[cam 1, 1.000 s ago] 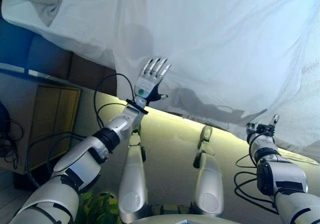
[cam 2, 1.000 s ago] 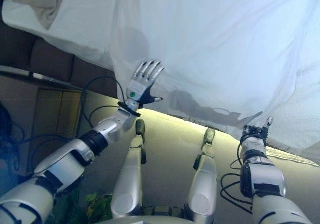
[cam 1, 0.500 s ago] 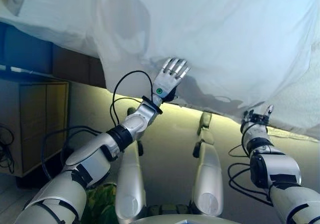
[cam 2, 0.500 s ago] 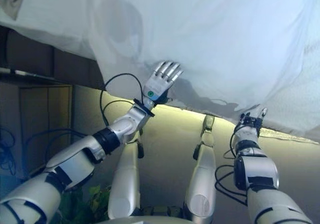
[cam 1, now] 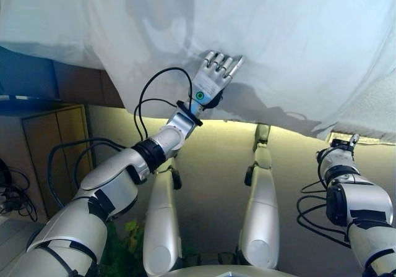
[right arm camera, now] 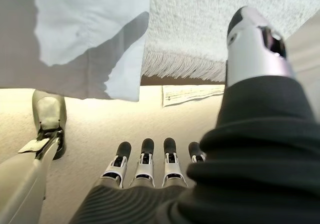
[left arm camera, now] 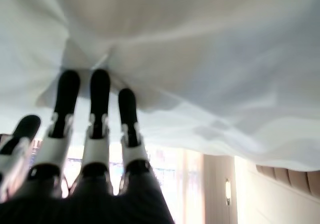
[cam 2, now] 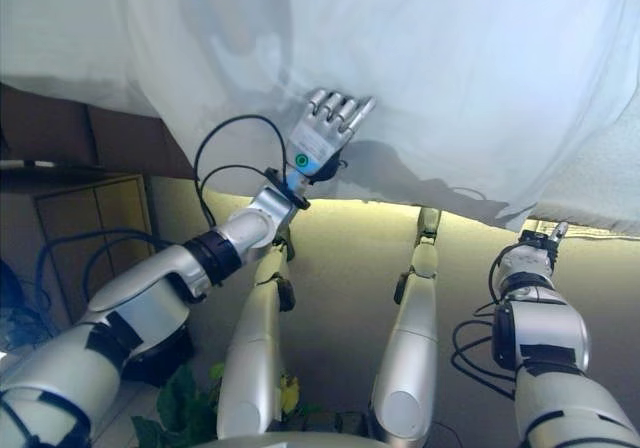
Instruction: Make the bed neatly
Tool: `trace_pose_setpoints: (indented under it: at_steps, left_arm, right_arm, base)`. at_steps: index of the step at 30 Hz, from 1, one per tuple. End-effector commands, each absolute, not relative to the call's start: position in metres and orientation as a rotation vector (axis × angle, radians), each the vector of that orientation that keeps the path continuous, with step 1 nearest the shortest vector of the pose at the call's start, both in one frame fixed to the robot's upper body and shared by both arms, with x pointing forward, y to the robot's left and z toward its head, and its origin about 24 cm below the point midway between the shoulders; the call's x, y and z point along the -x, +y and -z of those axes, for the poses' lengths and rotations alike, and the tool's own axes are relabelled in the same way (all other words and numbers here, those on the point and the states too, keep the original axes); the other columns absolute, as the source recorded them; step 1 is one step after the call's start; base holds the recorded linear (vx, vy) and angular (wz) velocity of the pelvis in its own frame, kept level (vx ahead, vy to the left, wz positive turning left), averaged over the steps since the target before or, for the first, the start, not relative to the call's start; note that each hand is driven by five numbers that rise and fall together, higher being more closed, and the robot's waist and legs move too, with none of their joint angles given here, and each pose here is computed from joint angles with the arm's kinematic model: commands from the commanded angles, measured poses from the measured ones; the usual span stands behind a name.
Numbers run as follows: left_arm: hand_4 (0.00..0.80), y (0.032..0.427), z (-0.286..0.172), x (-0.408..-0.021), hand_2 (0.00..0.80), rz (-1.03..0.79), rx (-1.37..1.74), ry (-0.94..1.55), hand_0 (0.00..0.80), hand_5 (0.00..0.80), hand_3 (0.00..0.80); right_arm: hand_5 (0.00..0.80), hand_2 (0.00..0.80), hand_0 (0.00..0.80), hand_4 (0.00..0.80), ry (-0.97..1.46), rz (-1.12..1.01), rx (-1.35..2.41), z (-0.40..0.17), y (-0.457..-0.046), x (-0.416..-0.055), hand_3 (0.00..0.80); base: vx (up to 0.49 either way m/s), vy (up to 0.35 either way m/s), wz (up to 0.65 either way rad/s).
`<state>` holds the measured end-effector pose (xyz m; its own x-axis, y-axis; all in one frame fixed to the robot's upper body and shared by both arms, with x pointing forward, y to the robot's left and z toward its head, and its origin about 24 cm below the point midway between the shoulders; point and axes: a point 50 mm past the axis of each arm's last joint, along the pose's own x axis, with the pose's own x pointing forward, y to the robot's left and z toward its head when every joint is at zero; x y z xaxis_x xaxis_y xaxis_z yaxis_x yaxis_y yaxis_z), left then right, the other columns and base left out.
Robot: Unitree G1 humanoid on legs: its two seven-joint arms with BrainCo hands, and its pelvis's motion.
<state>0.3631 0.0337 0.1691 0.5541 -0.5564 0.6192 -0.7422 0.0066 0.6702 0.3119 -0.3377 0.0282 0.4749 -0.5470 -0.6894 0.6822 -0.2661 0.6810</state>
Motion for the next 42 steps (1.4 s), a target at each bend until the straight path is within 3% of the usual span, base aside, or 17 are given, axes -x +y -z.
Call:
trace_pose_setpoints:
  at_steps: [1,11,12,13,14,15,31,42]
  left_arm:
    - [0.000,0.030,-0.221,-0.368,0.000,-0.387,-1.586,-1.153,0.000,0.000,0.000]
    - [0.000,0.039,-0.226,-0.378,0.000,-0.400,-1.664,-0.989,0.000,0.000,0.000]
    - [0.110,0.039,-0.224,-0.378,0.110,-0.391,-1.669,-0.976,0.110,0.110,0.110]
    - [0.455,0.040,-0.221,-0.379,0.455,-0.380,-1.676,-0.957,0.455,0.455,0.455]
    - [0.718,0.041,-0.222,-0.380,0.718,-0.378,-1.681,-0.946,0.718,0.718,0.718]
    - [0.800,0.041,-0.219,-0.380,0.800,-0.366,-1.684,-0.934,0.800,0.800,0.800]
    - [0.800,0.042,-0.213,-0.381,0.800,-0.350,-1.644,-0.917,0.800,0.800,0.800]
    - [0.800,0.067,-0.161,-0.379,0.800,-0.233,-1.514,-0.778,0.800,0.800,0.800]
  right_arm:
    - [0.000,0.000,0.000,0.000,0.066,1.243,-1.381,-0.033,-0.365,-0.295,0.000]
    - [0.000,0.000,0.000,0.000,0.006,1.225,-1.379,-0.039,-0.374,-0.293,0.000]
    - [0.000,0.000,0.000,0.000,0.000,1.221,-1.377,-0.039,-0.374,-0.293,0.000]
    - [0.000,0.000,0.000,0.000,-0.005,1.217,-1.371,-0.039,-0.375,-0.292,0.000]
    - [0.000,0.000,0.000,0.000,-0.012,1.206,-1.369,-0.041,-0.375,-0.294,0.000]
    - [0.000,0.000,0.000,0.000,-0.014,1.199,-1.364,-0.041,-0.375,-0.293,0.000]
    - [0.000,0.000,0.000,0.000,-0.058,1.148,-1.339,-0.047,-0.370,-0.302,0.000]
    - [0.000,0.000,0.000,0.000,-0.007,1.173,-1.358,-0.008,-0.365,-0.278,0.000]
  base:
    - [0.021,0.099,-0.07]
    - [-0.007,0.051,-0.06]
    - [0.030,0.036,-0.07]
    - [0.012,0.037,-0.05]
    - [0.015,0.036,-0.03]
    - [0.000,0.000,0.00]
    - [0.005,0.001,0.00]
    - [0.028,-0.033,-0.01]
